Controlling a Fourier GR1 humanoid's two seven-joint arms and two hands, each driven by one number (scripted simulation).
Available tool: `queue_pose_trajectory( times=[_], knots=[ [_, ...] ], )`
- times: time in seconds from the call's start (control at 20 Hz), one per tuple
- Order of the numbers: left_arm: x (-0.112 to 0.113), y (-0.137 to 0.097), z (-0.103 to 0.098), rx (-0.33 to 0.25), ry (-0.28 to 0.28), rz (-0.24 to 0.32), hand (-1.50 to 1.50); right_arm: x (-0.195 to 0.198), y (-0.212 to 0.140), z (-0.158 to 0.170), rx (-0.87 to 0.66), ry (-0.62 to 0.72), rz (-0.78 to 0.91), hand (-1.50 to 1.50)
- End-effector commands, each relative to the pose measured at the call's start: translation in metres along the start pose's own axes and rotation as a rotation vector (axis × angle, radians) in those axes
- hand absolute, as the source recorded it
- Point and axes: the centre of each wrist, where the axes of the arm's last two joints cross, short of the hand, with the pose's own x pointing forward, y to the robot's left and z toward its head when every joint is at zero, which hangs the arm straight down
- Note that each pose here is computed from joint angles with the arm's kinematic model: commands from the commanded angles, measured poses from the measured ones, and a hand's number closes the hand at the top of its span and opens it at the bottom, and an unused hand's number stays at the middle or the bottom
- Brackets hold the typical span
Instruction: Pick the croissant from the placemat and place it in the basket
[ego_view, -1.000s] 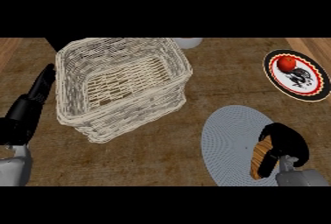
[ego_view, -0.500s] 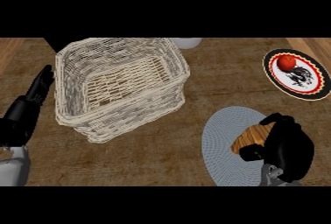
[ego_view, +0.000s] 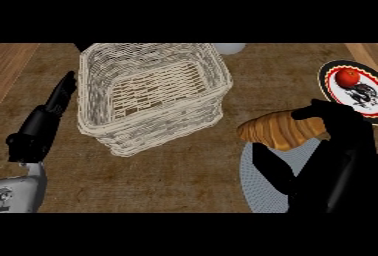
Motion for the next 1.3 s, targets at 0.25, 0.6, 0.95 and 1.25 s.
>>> queue_pose_trajectory(
  times=[0.25,0.6,0.95,1.25],
  knots=[
    [0.010,-0.013,-0.013,-0.058,-0.046,0.015,0.00,0.067,-0.021,-0.003,-0.025,0.078,-0.075,1.50],
    [0.012,-0.019,-0.019,-0.063,-0.070,0.022,0.00,0.105,-0.009,-0.048,0.046,0.141,-0.064,1.50],
    [0.018,-0.027,-0.026,-0.110,-0.078,0.015,0.00,0.136,0.005,-0.088,0.147,0.214,-0.052,1.50],
    [0.019,-0.030,-0.030,-0.106,-0.088,0.029,0.00,0.150,0.027,-0.116,0.261,0.299,-0.023,1.50]
  ],
)
